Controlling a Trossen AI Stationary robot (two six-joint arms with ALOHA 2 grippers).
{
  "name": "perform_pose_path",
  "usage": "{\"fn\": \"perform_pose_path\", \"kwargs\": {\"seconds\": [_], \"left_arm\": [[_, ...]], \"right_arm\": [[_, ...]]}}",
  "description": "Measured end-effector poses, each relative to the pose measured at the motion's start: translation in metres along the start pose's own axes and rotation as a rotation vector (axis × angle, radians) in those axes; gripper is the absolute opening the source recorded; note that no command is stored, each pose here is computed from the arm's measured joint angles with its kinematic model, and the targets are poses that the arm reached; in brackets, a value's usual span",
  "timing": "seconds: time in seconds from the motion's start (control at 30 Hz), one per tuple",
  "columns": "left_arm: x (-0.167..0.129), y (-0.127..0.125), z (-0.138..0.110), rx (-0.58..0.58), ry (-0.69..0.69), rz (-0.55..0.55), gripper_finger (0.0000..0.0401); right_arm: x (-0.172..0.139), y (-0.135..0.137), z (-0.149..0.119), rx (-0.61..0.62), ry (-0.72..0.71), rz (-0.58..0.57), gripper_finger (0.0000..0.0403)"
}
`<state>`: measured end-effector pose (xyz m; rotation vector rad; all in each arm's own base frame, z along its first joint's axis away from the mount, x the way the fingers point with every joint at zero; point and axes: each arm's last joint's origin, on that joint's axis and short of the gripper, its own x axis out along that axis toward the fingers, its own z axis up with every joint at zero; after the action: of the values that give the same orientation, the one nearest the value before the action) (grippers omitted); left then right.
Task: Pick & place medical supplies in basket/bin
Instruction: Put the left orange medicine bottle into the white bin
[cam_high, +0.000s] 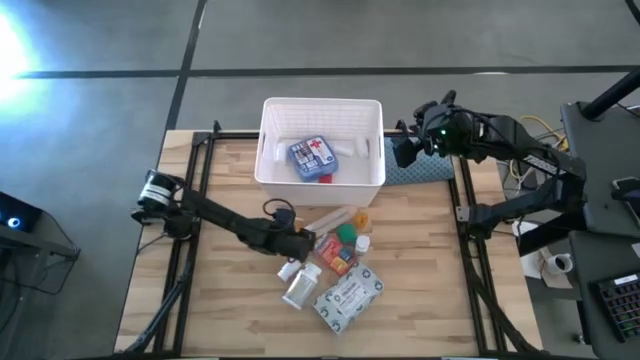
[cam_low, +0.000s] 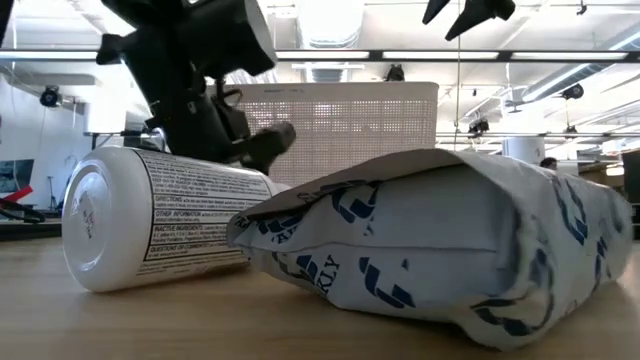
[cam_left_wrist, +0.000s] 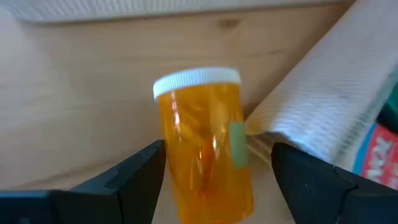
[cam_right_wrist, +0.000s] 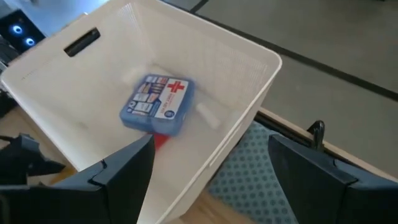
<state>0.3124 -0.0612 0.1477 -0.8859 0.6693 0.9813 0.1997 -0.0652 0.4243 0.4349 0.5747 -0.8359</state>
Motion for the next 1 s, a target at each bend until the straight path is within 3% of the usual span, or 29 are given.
{"fn": "perform_pose_path", "kwargs": {"seconds": [0.2,0.43,0.6,0.77,0.83,1.0], "left_arm": [[0.005,0.01,-0.003,0.041,0.063,0.058,0.0262],[-0.006,0.026,0.001,0.093,0.089,0.161,0.016],[-0.028,0.031,0.001,0.132,0.108,0.167,0.0155],[-0.073,0.037,-0.011,0.113,0.149,0.09,0.0155],[-0.095,0.039,-0.018,0.135,0.164,0.012,0.0155],[-0.158,0.034,-0.019,0.184,0.057,-0.404,0.0155]], "right_arm": [[0.007,0.0,-0.006,-0.013,0.025,-0.014,0.0302],[0.01,0.0,-0.008,-0.022,0.034,-0.021,0.0302],[0.013,0.001,-0.01,-0.039,0.033,-0.021,0.0302],[0.018,0.002,-0.012,-0.044,0.038,-0.024,0.0302],[0.02,0.002,-0.014,-0.05,0.042,-0.025,0.0302],[0.022,0.002,-0.016,-0.073,0.052,-0.03,0.0302]]}}
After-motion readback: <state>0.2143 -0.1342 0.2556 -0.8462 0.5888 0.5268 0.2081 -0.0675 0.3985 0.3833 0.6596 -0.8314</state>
